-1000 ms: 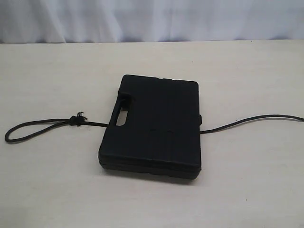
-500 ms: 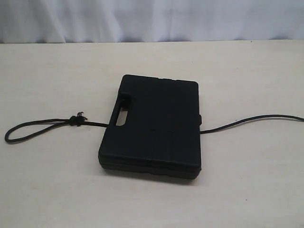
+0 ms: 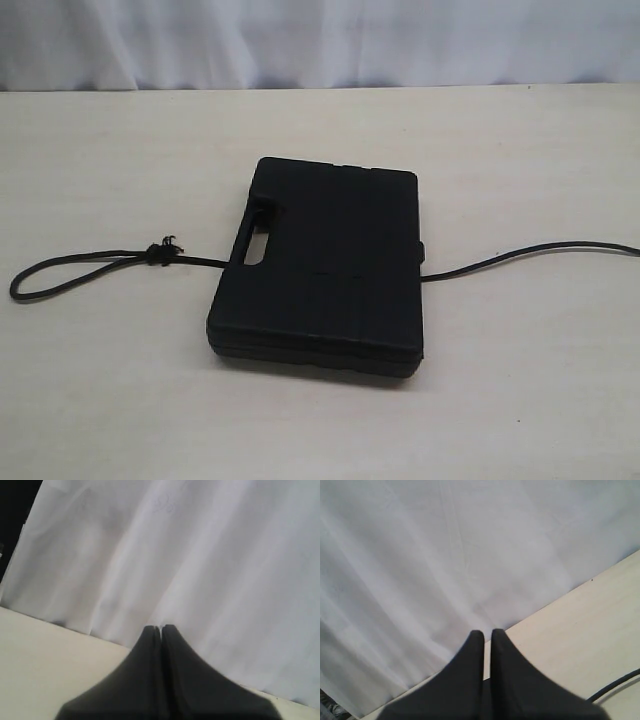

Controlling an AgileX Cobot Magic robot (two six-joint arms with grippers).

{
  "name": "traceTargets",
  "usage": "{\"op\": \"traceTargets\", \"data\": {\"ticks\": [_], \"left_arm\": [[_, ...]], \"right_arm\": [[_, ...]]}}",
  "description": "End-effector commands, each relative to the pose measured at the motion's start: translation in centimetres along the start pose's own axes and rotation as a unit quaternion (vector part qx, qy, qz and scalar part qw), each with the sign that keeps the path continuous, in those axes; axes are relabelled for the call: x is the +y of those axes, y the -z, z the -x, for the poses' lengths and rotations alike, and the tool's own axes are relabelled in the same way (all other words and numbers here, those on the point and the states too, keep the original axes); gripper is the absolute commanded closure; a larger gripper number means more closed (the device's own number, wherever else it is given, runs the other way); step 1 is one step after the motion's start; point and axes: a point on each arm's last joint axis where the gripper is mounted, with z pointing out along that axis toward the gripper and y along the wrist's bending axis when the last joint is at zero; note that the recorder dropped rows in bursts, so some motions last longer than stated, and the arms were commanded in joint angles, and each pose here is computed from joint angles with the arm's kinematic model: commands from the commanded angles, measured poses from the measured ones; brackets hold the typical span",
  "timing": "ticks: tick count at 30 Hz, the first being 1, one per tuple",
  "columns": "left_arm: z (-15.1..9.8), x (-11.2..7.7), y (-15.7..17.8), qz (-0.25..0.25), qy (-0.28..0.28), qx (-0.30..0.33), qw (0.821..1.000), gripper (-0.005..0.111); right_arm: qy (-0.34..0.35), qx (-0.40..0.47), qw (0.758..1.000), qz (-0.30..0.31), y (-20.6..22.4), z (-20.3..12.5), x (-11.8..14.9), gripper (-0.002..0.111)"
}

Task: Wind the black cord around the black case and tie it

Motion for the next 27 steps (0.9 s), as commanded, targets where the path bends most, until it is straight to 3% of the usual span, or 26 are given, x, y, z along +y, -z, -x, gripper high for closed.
{"op": "traceTargets", "data": {"ticks": [1, 4, 9, 11, 13, 16, 17, 18, 20, 22, 24, 26, 27], "left_arm": [[1.0, -0.7, -0.1, -0.032, 0.003, -0.042, 0.999, 0.107], [2.4, -1.7, 0.0, -0.089, 0.001, -0.122, 0.989, 0.107], [4.3, -3.2, -1.4, -0.175, -0.031, -0.257, 0.950, 0.107], [4.4, -3.0, -2.9, -0.177, -0.009, -0.279, 0.944, 0.107], [4.2, -2.7, -5.3, -0.158, 0.009, -0.249, 0.955, 0.107], [2.5, -2.2, -10.6, -0.066, -0.039, -0.064, 0.995, 0.107], [1.8, -1.8, -12.2, -0.020, -0.081, 0.025, 0.996, 0.107], [1.2, -1.4, -13.6, 0.029, -0.120, 0.108, 0.986, 0.107], [0.2, -0.8, -15.5, 0.105, -0.164, 0.225, 0.955, 0.107], [-0.3, -0.3, -16.9, 0.155, -0.215, 0.328, 0.907, 0.107], [-2.0, -0.6, -18.1, 0.124, -0.261, 0.444, 0.848, 0.107], [-4.0, -1.8, -19.0, 0.036, -0.241, 0.528, 0.814, 0.107], [-5.2, -2.5, -19.4, -0.011, -0.216, 0.552, 0.805, 0.107]], "right_arm": [[-0.001, 0.010, 1.000, -0.005, 0.0, -0.2, -0.1, 0.104], [-0.001, 0.016, 1.000, -0.006, 0.0, -0.3, -0.1, 0.104], [-0.001, 0.016, 1.000, -0.006, 0.0, -0.3, -0.1, 0.104], [-0.001, 0.016, 1.000, -0.006, 0.0, -0.3, -0.1, 0.104], [-0.001, 0.016, 1.000, -0.006, 0.0, -0.3, -0.1, 0.104], [-0.001, 0.016, 1.000, -0.006, 0.0, -0.3, -0.1, 0.104], [-0.001, 0.016, 1.000, -0.006, 0.0, -0.3, -0.1, 0.104], [-0.001, 0.016, 1.000, -0.006, 0.0, -0.3, -0.1, 0.104], [-0.001, 0.016, 1.000, -0.006, 0.0, -0.3, -0.1, 0.104], [-0.001, 0.017, 1.000, -0.006, 0.0, -0.4, -0.1, 0.104], [-0.001, 0.018, 1.000, -0.006, 0.0, -0.4, -0.1, 0.104], [-0.001, 0.018, 1.000, -0.006, 0.0, -0.4, -0.1, 0.104], [-0.001, 0.018, 1.000, -0.006, 0.0, -0.4, -0.1, 0.104]]}}
